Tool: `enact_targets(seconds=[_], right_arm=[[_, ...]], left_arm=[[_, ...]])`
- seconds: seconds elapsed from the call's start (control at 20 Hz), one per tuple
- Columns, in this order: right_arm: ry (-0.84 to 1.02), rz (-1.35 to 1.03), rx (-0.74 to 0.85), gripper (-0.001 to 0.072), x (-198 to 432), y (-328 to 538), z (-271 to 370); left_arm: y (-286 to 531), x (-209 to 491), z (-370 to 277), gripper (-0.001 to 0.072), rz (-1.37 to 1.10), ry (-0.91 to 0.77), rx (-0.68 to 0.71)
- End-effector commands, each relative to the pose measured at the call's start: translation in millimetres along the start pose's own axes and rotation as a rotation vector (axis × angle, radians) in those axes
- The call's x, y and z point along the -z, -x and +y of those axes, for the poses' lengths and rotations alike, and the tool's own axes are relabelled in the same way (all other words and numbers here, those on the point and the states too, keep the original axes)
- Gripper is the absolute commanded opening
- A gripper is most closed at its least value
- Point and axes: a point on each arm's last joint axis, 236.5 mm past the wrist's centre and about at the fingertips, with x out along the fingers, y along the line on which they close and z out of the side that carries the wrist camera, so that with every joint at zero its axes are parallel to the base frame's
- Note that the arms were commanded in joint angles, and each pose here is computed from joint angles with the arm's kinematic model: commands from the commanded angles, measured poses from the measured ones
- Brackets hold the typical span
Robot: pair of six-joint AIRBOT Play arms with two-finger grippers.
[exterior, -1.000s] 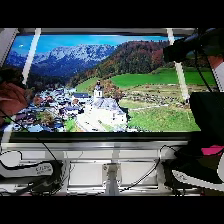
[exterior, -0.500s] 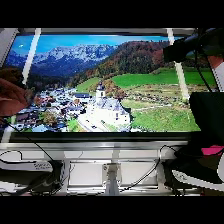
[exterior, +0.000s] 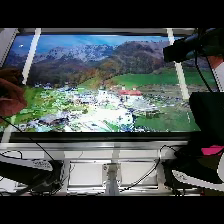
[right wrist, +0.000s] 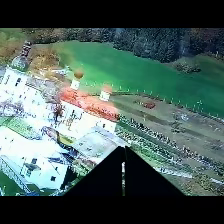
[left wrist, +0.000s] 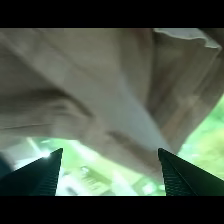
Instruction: Fold the clothes and pants, and hang the long-sleeved shirts on hangers.
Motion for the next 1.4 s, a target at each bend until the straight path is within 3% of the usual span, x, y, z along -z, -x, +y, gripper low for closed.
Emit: enact_targets(seconds=[0.0,0.2,0.5,0.55,0.6,0.65,0.7,0.8,1.05,1.35], right_arm=[[0.0,-0.001,-0.001,0.0009,0,0,0],[0.0,0.0,-0.001,0.0009,0,0,0],[0.0,-0.001,-0.001,0.0008,0,0,0],[0.0,-0.001,-0.001,0.0008,0,0,0],[0.0,-0.001,-0.001,0.0009,0,0,0],[0.0,-0.001,-0.001,0.0009,0,0,0],[0.0,-0.001,-0.001,0.0009,0,0,0],[0.0,-0.001,-0.001,0.0009,0,0,0],[0.0,-0.001,-0.001,0.0009,0,0,0],[0.0,-0.001,-0.001,0.0009,0,0,0]], left_arm=[[-19,-2,-24,0.0711,0.006,0.08,0.095],[-26,-27,-41,0.0711,-0.083,0.165,0.168],[-60,-19,-44,0.0693,-0.045,0.179,0.158],[-63,-17,-45,0.0593,-0.038,0.175,0.157],[-63,-17,-49,0.0379,-0.039,0.168,0.158],[-63,-18,-51,0.0237,-0.046,0.163,0.16],[-62,-17,-54,0.0213,-0.046,0.151,0.161],[-60,-12,-64,0.0013,-0.041,0.084,0.167],[-35,-3,-111,0.0013,-0.076,-0.155,0.215],[58,42,-220,0.0012,-0.162,-0.416,0.352]])
